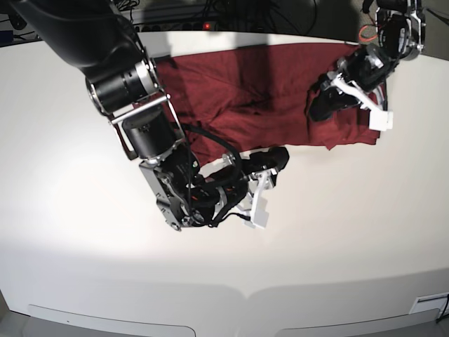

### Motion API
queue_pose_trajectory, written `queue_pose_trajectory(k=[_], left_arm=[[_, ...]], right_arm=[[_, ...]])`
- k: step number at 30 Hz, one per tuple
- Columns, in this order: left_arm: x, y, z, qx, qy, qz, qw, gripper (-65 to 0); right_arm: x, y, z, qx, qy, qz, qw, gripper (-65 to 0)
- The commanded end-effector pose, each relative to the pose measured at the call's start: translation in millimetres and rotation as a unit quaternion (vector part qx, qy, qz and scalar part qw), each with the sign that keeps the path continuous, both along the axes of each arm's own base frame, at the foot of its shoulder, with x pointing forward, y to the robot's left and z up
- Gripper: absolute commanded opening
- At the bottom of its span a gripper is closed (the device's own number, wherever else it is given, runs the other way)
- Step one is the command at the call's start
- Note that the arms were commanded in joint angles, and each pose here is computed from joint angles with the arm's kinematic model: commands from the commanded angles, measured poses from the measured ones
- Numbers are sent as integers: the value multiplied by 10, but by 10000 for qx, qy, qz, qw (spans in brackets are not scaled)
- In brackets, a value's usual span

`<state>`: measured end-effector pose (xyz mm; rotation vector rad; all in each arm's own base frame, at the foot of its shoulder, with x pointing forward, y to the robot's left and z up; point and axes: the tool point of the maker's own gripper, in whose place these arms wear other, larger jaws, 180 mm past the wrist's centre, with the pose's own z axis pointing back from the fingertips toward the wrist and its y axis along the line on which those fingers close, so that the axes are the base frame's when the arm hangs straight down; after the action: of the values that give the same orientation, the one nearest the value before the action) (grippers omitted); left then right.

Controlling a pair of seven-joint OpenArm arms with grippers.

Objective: Fold the T-shirt properly
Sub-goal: 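Lift the shirt end with the left gripper and fold it toward the shirt's middle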

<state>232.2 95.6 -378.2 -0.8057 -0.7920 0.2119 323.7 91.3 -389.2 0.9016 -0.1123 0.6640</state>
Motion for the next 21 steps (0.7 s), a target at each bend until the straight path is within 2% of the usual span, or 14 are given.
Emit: queue_pose_trajectory(k=[1,4,9,10,12,13,14,16,18,21], left_arm=[[110,20,114,-4,-224,88,9997,-650],[162,33,82,172,-183,119,9996,-650],[108,-23,30,282,-71,-109,9995,-650],[94,-47,41,263,-104,-200,9994,-625],[64,-124,102,149,-260,-435,9986,-470],[49,-176,157,31,-380,-574,9976,-409],[30,-236,230,-101,-555,-745,9956,-379],[-36,-375,405,-390,-980,-1199,9872,-380],[-56,-420,467,-632,-953,-1288,9851,-380],[-45,-447,511,-707,-966,-1387,9831,-381]], right_arm=[[160,69,202,193,-242,-21,9995,-379],[160,62,199,185,-241,-22,9995,-379],[168,42,194,171,-244,-36,9996,-379],[168,47,196,178,-245,-36,9995,-379],[170,45,197,176,-247,-38,9995,-379],[170,45,196,175,-247,-37,9995,-379],[168,45,195,175,-245,-37,9995,-379],[170,45,197,177,-247,-39,9995,-379],[177,43,202,173,-257,-38,9995,-379],[206,41,233,169,-294,-28,9994,-379]])
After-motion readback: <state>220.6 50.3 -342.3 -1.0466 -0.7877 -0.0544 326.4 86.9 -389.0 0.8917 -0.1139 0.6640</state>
